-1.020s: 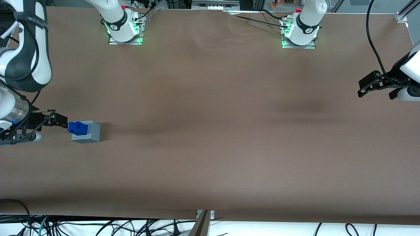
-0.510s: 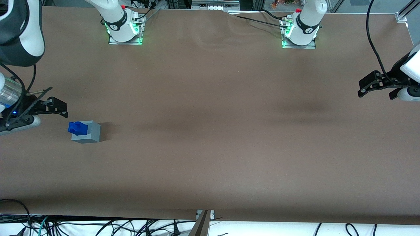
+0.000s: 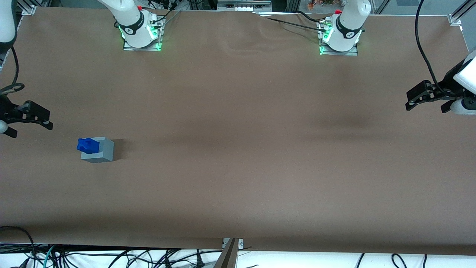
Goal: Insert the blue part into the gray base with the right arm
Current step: 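Raise the open right gripper away from the gray base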
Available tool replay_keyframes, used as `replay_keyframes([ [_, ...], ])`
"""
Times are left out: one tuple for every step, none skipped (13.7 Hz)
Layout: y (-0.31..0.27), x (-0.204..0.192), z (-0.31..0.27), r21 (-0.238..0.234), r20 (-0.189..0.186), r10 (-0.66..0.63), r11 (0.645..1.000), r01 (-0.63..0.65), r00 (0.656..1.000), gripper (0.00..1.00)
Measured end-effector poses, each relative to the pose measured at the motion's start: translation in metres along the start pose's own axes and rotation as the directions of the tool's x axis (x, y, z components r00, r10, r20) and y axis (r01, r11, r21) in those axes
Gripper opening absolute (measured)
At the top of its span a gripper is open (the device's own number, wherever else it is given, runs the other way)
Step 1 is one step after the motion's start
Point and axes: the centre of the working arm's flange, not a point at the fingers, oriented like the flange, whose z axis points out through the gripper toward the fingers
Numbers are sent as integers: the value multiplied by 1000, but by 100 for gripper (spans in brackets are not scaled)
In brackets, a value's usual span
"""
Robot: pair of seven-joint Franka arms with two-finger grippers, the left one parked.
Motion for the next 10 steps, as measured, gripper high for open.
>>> replay_keyframes([
  [-1, -2, 0, -1, 7, 36, 999, -36, 999, 100],
  [-5, -3, 1, 1, 17, 72, 997, -72, 997, 100],
  [-10, -3, 2, 4, 24, 100, 995, -100, 995, 100],
  [-13, -3, 4, 7, 30, 117, 993, -117, 993, 100],
  [-15, -4, 7, 9, 36, 122, 992, -123, 992, 100],
  [-15, -5, 8, 10, 43, 125, 992, -126, 991, 100],
  [-15, -5, 9, 10, 47, 127, 992, -127, 991, 100],
  [-15, -5, 9, 11, 49, 128, 992, -128, 991, 100],
  [-15, -5, 9, 11, 50, 128, 992, -129, 991, 100],
  [-15, -5, 9, 11, 50, 129, 991, -130, 990, 100],
])
